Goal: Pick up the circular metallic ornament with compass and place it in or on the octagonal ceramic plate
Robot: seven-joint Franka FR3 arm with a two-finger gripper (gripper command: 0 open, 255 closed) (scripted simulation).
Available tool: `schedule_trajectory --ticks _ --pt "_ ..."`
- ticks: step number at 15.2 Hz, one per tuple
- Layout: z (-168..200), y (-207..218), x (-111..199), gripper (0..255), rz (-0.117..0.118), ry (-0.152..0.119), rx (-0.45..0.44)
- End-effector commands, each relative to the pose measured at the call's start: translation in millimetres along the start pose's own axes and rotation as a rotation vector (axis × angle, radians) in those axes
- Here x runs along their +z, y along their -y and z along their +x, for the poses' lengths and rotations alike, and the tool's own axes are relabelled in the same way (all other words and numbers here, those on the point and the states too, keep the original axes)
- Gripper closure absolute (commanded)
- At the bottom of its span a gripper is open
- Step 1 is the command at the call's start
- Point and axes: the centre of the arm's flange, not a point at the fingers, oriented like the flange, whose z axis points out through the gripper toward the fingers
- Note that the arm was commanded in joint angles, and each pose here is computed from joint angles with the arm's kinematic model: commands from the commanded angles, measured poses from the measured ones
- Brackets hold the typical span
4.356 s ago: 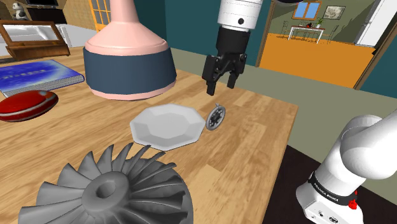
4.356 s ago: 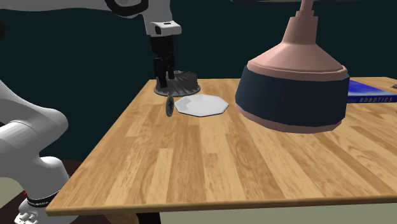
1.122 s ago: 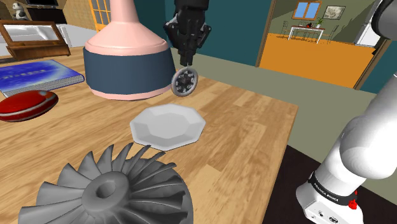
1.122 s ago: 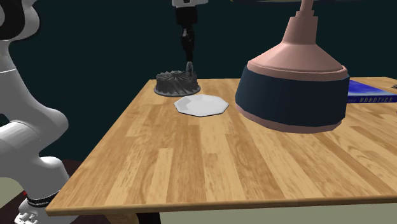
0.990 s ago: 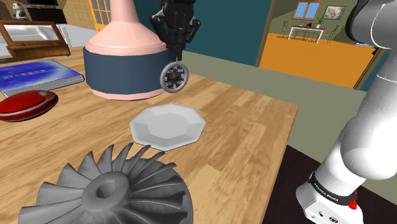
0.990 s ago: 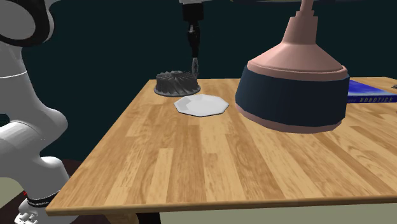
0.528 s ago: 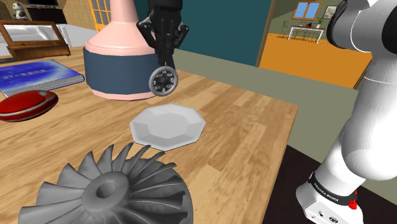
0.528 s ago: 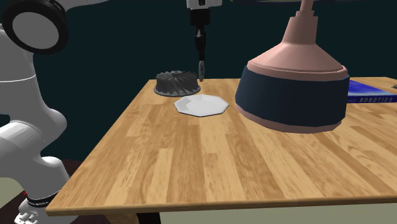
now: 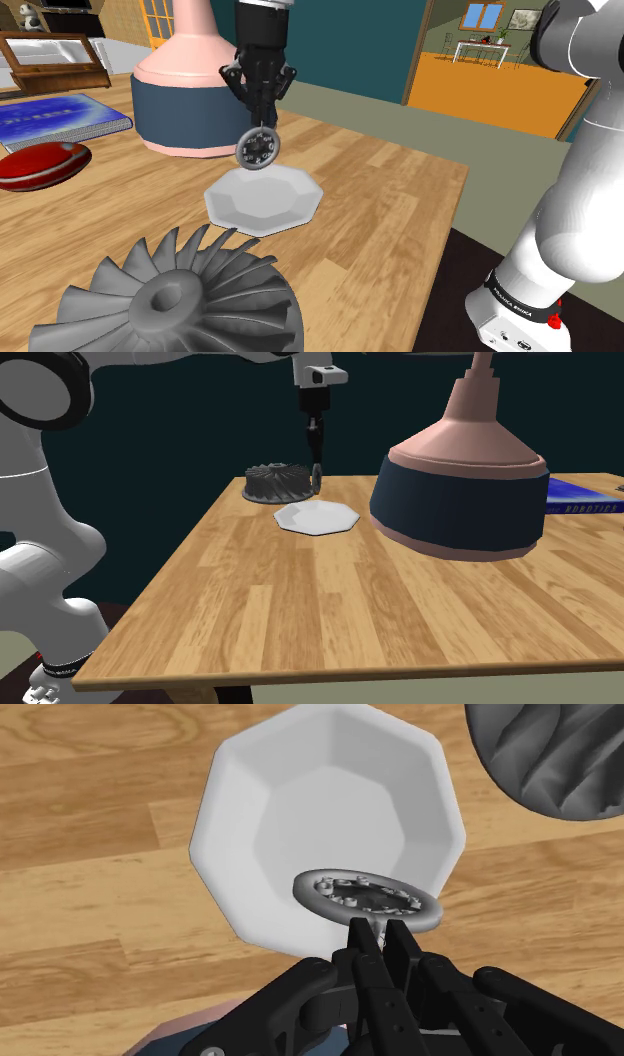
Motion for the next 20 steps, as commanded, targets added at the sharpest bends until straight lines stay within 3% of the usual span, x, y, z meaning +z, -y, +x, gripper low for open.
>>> schedule_trajectory --ticks 1,10,18,19,20 --pt "-1 -1 11 255 0.0 0.0 0.0" --pt "-4 -4 59 255 0.0 0.0 0.0" --pt "-4 -4 59 255 0.0 0.0 0.0" --pt "-4 -4 59 0 0.0 0.0 0.0" --pt "-4 -4 59 0 0.0 0.0 0.0"
